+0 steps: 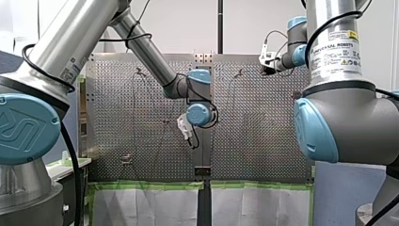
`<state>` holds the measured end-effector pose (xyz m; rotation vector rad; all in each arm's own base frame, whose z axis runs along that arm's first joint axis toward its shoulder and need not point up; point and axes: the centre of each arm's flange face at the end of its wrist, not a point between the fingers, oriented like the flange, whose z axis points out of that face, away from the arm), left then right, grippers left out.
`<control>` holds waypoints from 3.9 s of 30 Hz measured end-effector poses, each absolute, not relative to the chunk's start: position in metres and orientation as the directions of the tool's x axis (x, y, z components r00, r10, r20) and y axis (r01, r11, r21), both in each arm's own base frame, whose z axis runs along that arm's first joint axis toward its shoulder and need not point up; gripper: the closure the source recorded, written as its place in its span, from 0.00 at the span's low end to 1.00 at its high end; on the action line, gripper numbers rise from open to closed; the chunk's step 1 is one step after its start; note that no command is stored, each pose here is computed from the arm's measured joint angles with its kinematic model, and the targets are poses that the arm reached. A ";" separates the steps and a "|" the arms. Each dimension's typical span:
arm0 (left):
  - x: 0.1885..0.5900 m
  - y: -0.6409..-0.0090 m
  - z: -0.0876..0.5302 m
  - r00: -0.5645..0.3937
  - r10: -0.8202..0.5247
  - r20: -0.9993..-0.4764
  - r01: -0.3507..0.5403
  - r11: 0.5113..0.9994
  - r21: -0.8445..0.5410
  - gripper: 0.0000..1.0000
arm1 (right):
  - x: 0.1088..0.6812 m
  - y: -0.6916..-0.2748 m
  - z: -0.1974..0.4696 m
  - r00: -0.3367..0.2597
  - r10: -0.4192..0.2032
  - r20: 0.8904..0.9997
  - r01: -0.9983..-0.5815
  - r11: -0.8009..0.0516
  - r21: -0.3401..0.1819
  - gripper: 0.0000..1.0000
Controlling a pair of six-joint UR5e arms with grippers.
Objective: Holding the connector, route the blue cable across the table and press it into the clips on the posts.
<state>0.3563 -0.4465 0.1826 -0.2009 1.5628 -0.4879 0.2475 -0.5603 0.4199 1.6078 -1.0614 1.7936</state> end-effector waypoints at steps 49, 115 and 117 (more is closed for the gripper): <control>0.305 -0.305 0.079 -0.033 -0.292 -0.956 0.066 0.954 -0.294 0.00 | 0.248 -0.561 0.417 -0.172 -0.135 0.976 -0.796 -0.564 -0.219 1.00; 0.304 -0.305 0.079 -0.034 -0.292 -0.956 0.066 0.954 -0.294 0.00 | 0.248 -0.561 0.417 -0.172 -0.135 0.976 -0.796 -0.564 -0.219 1.00; 0.304 -0.305 0.079 -0.034 -0.292 -0.956 0.066 0.954 -0.294 0.00 | 0.248 -0.561 0.417 -0.172 -0.135 0.976 -0.796 -0.564 -0.219 1.00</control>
